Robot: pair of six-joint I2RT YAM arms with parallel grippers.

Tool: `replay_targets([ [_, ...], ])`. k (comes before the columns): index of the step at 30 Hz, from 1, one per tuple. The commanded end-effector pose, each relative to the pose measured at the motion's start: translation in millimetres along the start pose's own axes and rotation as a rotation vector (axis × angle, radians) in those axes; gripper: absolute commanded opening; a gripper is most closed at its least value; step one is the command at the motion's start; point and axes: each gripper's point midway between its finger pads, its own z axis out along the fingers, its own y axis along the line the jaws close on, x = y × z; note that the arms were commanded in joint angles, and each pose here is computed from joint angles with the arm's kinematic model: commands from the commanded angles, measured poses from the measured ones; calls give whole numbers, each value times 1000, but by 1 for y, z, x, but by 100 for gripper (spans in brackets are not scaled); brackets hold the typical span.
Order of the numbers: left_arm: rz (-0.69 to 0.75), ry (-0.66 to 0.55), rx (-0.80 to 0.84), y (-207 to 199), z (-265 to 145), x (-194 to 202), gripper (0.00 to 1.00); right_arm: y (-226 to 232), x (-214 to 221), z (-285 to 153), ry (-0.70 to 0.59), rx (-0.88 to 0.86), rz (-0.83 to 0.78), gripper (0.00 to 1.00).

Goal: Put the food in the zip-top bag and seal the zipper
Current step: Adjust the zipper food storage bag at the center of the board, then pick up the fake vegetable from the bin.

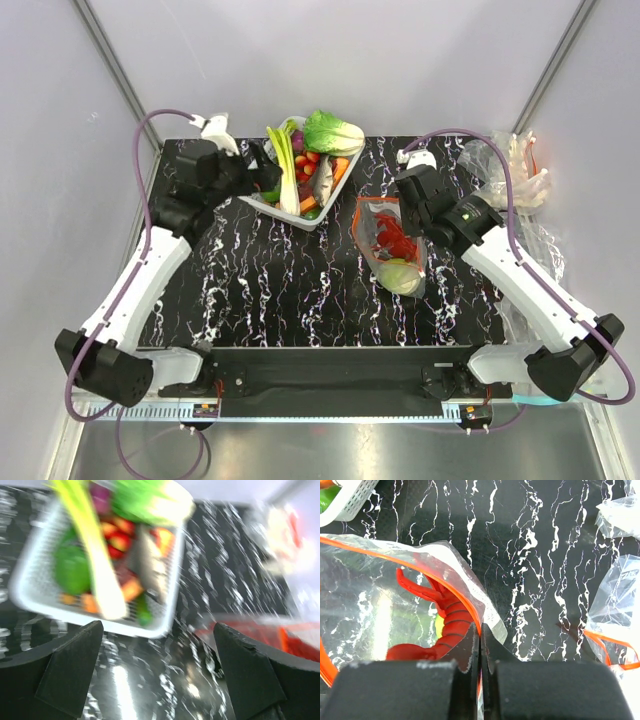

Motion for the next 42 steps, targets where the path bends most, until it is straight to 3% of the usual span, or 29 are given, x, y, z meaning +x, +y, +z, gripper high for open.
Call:
replay_targets([
  [1,-12,-34,-136,41,5,-18,99,2,-14,0,-52,-20,38,0],
  [5,78,77,-263,82,45,-14,99,4,-19,-1,-62,-53,36,0],
  [6,88,142,-301,97,67,2,99,5,-20,-1,-64,-64,36,0],
  [8,126,150,-338,108,83,-8,99,5,-23,1,-67,-80,44,0],
  [15,54,241,-350,160,156,22,96,9,-23,8,-44,-107,36,0],
  [26,7,353,-221,166,212,67,87,3,-22,8,-48,-111,52,0],
  [32,4,376,-256,179,228,87,84,3,-21,11,-44,-122,57,0],
  [35,5,399,-268,181,235,100,75,5,-21,13,-43,-131,58,0],
  [36,7,403,-271,182,237,103,60,5,-22,12,-43,-129,59,0],
  [38,-6,406,-277,179,233,102,46,5,-22,13,-43,-131,61,0],
  [40,-7,366,-268,174,229,93,38,5,-22,12,-40,-133,64,0],
  [41,-1,307,-251,163,218,69,36,5,-22,12,-40,-133,64,0],
  [42,-4,309,-252,162,211,74,35,5,-22,13,-38,-133,66,0],
])
